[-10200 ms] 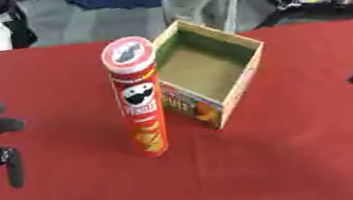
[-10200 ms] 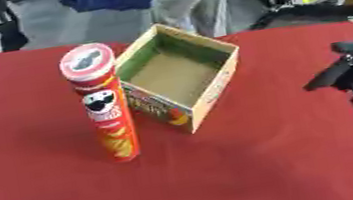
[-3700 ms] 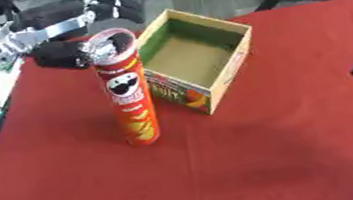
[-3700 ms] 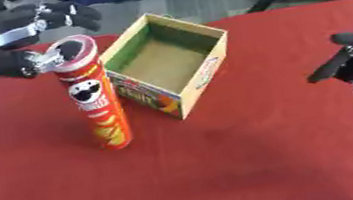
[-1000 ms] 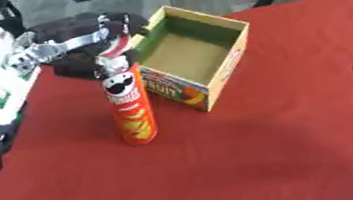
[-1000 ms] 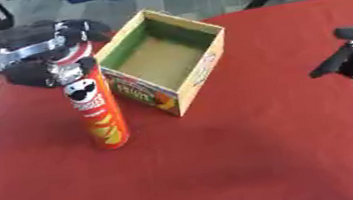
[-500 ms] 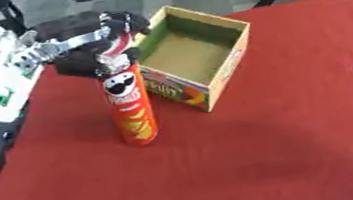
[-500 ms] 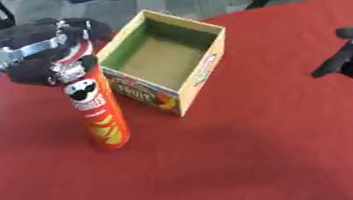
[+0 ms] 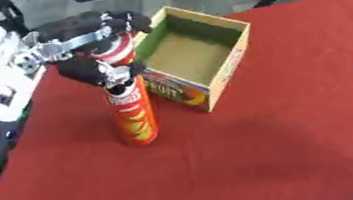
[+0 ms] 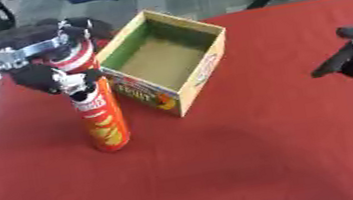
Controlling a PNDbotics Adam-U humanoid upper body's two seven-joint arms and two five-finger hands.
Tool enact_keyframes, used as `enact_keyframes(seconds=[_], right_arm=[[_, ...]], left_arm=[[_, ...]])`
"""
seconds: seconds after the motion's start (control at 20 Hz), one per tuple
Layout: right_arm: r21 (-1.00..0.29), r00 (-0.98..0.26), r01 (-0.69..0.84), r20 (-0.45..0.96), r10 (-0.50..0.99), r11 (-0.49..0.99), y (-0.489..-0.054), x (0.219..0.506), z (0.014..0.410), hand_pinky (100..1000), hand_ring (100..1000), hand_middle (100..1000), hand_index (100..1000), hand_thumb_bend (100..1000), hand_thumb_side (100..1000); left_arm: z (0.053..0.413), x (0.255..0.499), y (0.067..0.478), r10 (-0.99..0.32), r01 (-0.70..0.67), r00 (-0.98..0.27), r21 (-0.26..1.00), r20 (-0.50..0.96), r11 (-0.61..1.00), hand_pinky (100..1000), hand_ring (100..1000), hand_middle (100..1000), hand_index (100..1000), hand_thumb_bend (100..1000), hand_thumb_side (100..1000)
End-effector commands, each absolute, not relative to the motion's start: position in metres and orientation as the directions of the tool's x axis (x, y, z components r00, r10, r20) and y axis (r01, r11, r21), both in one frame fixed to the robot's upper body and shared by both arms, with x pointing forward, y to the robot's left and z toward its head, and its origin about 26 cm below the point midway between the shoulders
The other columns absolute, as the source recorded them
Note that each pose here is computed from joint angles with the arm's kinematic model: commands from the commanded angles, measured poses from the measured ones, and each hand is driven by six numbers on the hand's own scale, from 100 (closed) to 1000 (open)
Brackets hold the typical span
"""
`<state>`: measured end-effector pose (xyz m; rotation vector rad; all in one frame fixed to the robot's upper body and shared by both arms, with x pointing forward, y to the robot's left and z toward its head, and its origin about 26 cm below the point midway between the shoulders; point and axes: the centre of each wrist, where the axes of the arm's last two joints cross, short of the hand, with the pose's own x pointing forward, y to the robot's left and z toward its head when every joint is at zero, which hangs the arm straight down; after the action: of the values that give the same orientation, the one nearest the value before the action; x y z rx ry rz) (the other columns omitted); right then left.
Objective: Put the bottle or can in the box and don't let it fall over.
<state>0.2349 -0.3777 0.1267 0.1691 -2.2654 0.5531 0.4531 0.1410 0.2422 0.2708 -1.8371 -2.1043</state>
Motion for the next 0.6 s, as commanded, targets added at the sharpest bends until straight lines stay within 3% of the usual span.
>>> enact_keyframes(seconds=[0.05,0.45,0.6], right_arm=[[-0.365,-0.707,-0.279,0.704,0.067,0.888,-0.3799,0.2341,0.1392,689,638,556,888,100,523],[-0.362,-0.706,-0.278,0.705,0.066,0.89,-0.38,0.2341,0.1394,689,638,555,887,100,523],[-0.36,-0.706,-0.278,0.705,0.065,0.891,-0.3801,0.2341,0.1394,689,638,555,887,100,523]], left_arm=[[0.2245,0.4566,0.1427,-0.124,0.021,-0.991,0.87,-0.046,-0.492,509,680,904,938,314,594],[0.2196,0.4597,0.1455,-0.113,0.003,-0.992,0.854,-0.065,-0.521,464,630,879,917,365,189],[0.2182,0.4604,0.1461,-0.111,0.001,-0.992,0.85,-0.067,-0.527,450,614,869,902,381,208]])
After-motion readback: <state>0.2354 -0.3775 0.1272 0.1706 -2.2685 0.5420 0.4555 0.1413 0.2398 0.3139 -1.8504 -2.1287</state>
